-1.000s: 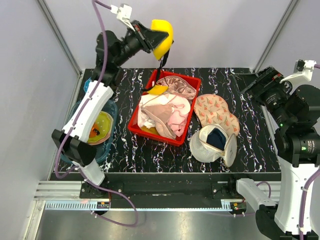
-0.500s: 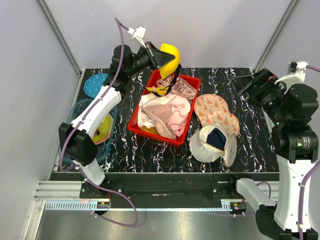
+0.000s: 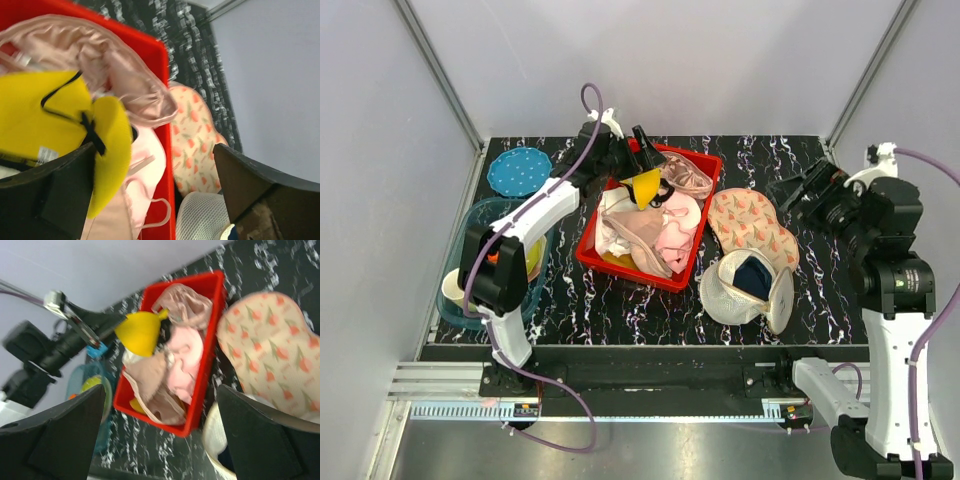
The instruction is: Unzip the laundry bag and remove the bra
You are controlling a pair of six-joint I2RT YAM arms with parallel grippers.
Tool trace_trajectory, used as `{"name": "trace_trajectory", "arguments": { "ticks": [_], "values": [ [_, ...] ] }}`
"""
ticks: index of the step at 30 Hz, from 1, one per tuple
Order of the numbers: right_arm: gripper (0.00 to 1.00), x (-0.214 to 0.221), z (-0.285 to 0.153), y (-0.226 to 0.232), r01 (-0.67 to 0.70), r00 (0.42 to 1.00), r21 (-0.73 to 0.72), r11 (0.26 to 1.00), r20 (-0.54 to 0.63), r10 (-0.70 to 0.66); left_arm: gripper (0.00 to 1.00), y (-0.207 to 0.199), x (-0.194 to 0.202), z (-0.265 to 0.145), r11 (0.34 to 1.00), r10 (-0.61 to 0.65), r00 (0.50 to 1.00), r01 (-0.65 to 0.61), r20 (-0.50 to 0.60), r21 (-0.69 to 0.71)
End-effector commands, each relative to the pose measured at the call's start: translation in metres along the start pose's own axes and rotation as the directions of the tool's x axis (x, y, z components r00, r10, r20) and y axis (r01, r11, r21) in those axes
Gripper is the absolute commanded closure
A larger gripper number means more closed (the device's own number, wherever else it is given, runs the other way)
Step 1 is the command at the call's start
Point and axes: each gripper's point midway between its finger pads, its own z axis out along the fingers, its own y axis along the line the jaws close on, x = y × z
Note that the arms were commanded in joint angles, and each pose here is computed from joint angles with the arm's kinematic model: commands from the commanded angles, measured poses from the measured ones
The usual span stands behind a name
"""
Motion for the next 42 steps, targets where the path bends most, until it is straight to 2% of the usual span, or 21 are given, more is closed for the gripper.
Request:
{"name": "trace_trajectory", "arguments": {
  "ticks": [1,4,8,11,12,14,15,17,19,20,23,25,26,27,29,31,34,35,36,37,42],
  "values": [
    [0.00,0.042,-0.003,-0.038,0.032,0.994,0.109,0.993,-0.106,-0.020,0.01,-0.029,-0.041,-0.031,0.995,0.090,0.991,-0.085,0.099,-0.051],
    [0.00,0.084,0.004,-0.063,0.006,0.975,0.149,0.989,-0.221,0.027,0.01,-0.046,-0.046,-0.056,0.986,0.159,0.980,-0.151,0.119,-0.069],
    [0.07,0.144,0.009,-0.097,-0.049,0.924,0.226,0.973,-0.360,0.130,0.01,-0.057,-0.048,-0.092,0.960,0.264,0.952,-0.244,0.152,-0.137],
    [0.13,0.168,0.009,-0.115,-0.063,0.908,0.264,0.963,-0.385,0.164,0.01,-0.057,-0.045,-0.116,0.941,0.311,0.934,-0.276,0.178,-0.194],
    [0.21,0.172,0.010,-0.119,-0.063,0.905,0.271,0.960,-0.389,0.170,0.01,-0.056,-0.043,-0.120,0.937,0.320,0.930,-0.283,0.181,-0.204],
    [0.27,0.181,0.013,-0.122,-0.073,0.891,0.276,0.958,-0.413,0.186,0.01,-0.051,-0.036,-0.131,0.925,0.340,0.925,-0.297,0.169,-0.235],
    [0.35,0.182,0.016,-0.122,-0.077,0.891,0.268,0.960,-0.414,0.187,0.01,-0.049,-0.034,-0.134,0.924,0.340,0.926,-0.297,0.164,-0.240],
    [0.39,0.189,0.021,-0.123,-0.090,0.875,0.266,0.960,-0.439,0.204,0.01,-0.048,-0.027,-0.138,0.927,0.333,0.931,-0.295,0.146,-0.232],
    [0.50,0.192,0.028,-0.127,-0.094,0.875,0.268,0.959,-0.438,0.208,0.01,-0.049,-0.020,-0.137,0.933,0.321,0.938,-0.290,0.133,-0.211],
    [0.51,0.199,0.031,-0.134,-0.091,0.865,0.292,0.952,-0.451,0.221,0.01,-0.051,-0.016,-0.135,0.939,0.312,0.942,-0.285,0.123,-0.193],
    [0.48,0.210,0.042,-0.157,-0.073,0.862,0.364,0.929,-0.446,0.242,0.01,-0.055,-0.004,-0.129,0.946,0.300,0.949,-0.283,0.094,-0.157],
    [0.36,0.214,0.049,-0.164,-0.075,0.861,0.382,0.921,-0.441,0.253,0.01,-0.057,0.003,-0.125,0.948,0.298,0.951,-0.286,0.076,-0.142],
    [0.26,0.223,0.052,-0.172,-0.083,0.848,0.409,0.909,-0.450,0.280,0.01,-0.058,0.006,-0.123,0.950,0.294,0.953,-0.283,0.069,-0.132],
    [0.23,0.222,0.061,-0.174,-0.090,0.859,0.402,0.911,-0.432,0.276,0.01,-0.060,0.008,-0.122,0.951,0.292,0.954,-0.282,0.064,-0.126],
    [0.20,0.239,0.067,-0.189,-0.104,0.840,0.447,0.888,-0.439,0.319,0.01,-0.066,0.015,-0.117,0.955,0.287,0.957,-0.282,0.046,-0.093],
    [0.22,0.244,0.076,-0.195,-0.108,0.841,0.453,0.885,-0.433,0.324,0.01,-0.071,0.020,-0.115,0.955,0.290,0.956,-0.287,0.034,-0.076],
    [0.50,0.243,0.087,-0.197,-0.100,0.848,0.436,0.894,-0.433,0.306,0.01,-0.076,0.024,-0.115,0.955,0.292,0.956,-0.290,0.027,-0.061],
    [0.65,0.239,0.087,-0.194,-0.102,0.853,0.424,0.900,-0.428,0.298,0.01,-0.076,0.022,-0.117,0.954,0.294,0.955,-0.291,0.031,-0.069],
    [0.93,0.235,0.086,-0.191,-0.100,0.859,0.418,0.903,-0.421,0.290,0.01,-0.077,0.022,-0.117,0.953,0.297,0.954,-0.295,0.033,-0.070],
    [1.00,0.222,0.085,-0.184,-0.100,0.881,0.396,0.913,-0.392,0.266,0.01,-0.077,0.023,-0.118,0.952,0.300,0.953,-0.298,0.027,-0.073],
    [1.00,0.179,0.057,-0.167,-0.049,0.937,0.393,0.918,-0.300,0.178,0.01,-0.081,0.024,-0.121,0.953,0.299,0.954,-0.297,0.021,-0.052]
  ]
}}
